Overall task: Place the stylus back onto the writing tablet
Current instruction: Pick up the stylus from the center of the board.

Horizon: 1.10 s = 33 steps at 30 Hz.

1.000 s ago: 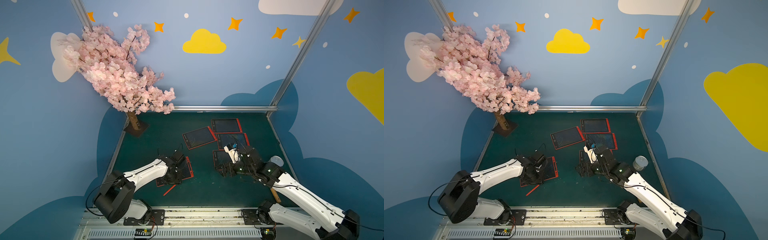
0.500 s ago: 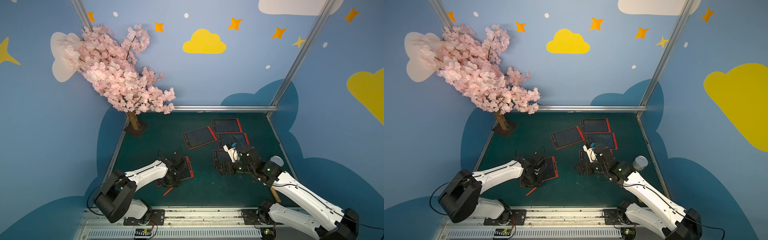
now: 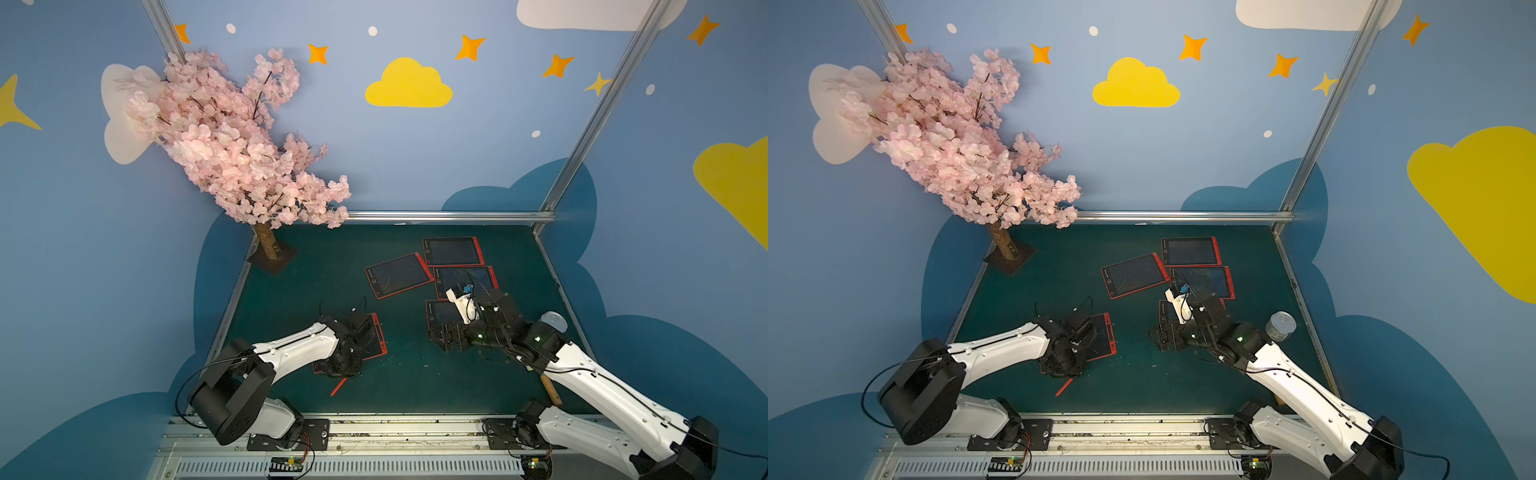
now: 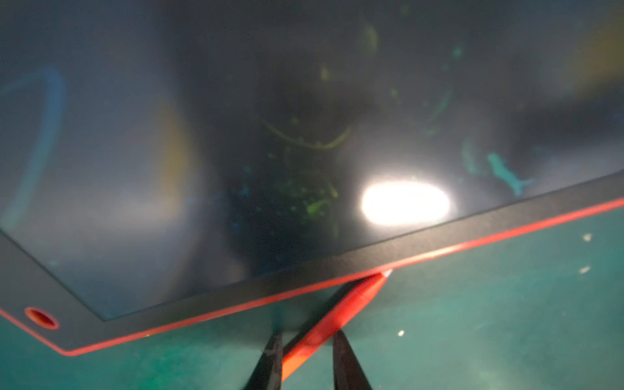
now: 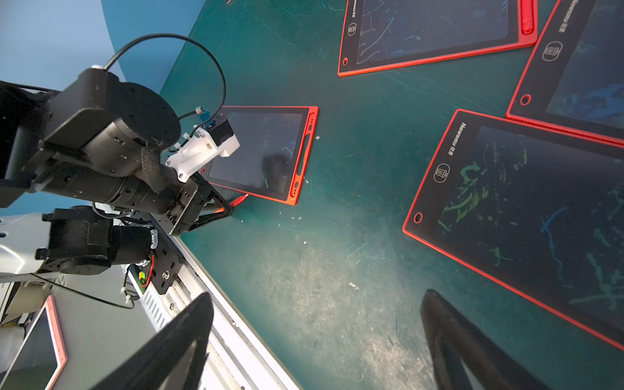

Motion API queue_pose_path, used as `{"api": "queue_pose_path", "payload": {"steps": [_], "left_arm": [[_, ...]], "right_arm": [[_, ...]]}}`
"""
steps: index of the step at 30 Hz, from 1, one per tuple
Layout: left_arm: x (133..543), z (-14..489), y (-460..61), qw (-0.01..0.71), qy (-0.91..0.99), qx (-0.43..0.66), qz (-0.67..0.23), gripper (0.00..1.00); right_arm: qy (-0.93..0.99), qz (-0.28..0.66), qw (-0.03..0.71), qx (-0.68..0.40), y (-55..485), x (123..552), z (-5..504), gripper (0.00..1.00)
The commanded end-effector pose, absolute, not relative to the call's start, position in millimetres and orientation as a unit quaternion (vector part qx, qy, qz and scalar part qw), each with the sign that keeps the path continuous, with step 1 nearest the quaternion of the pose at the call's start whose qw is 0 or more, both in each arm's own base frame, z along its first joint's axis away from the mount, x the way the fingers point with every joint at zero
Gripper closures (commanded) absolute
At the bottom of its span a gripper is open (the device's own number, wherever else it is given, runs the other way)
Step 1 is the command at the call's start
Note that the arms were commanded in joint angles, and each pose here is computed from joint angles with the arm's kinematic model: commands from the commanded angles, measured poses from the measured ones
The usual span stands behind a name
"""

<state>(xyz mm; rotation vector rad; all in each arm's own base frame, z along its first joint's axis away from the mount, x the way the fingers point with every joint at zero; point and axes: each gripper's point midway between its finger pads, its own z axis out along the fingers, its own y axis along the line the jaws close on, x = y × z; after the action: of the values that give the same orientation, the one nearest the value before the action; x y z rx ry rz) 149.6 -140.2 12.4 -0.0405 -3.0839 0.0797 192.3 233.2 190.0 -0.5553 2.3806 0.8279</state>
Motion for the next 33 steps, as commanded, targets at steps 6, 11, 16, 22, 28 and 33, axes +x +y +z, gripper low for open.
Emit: {"api": "queue_pose_path", "payload": {"steps": [6,11,16,22,28,33], "left_arm": [[131.5,0.2,-165.8,0.063,-0.996,-0.04,0.039,0.85],[128.8,-1.8,-174.4,0.066,-0.996,-0.046,0.041,0.89],[128.2,-0.3,-179.0,0.064,-0.996,-0.048,0.044,0.92],[129.1,2.9,-181.0,0.06,-0.996,-0.05,0.045,0.95],[127.9,0.4,-180.7,0.063,-0.996,-0.05,0.042,0.97],[127.2,-1.8,-180.4,0.064,-0.996,-0.049,0.039,0.96]], "right_arm": [[0.881,0.317,0.286,-0.204,236.4,193.2,200.0,0.05],[0.881,0.316,0.287,-0.203,235.5,192.4,200.2,0.05],[0.882,0.315,0.286,-0.203,234.6,191.7,198.5,0.05],[0.882,0.315,0.285,-0.203,235.1,192.0,198.1,0.05],[0.882,0.316,0.285,-0.204,236.4,191.7,198.2,0.05],[0.883,0.314,0.285,-0.203,235.7,191.5,197.8,0.05]]}}
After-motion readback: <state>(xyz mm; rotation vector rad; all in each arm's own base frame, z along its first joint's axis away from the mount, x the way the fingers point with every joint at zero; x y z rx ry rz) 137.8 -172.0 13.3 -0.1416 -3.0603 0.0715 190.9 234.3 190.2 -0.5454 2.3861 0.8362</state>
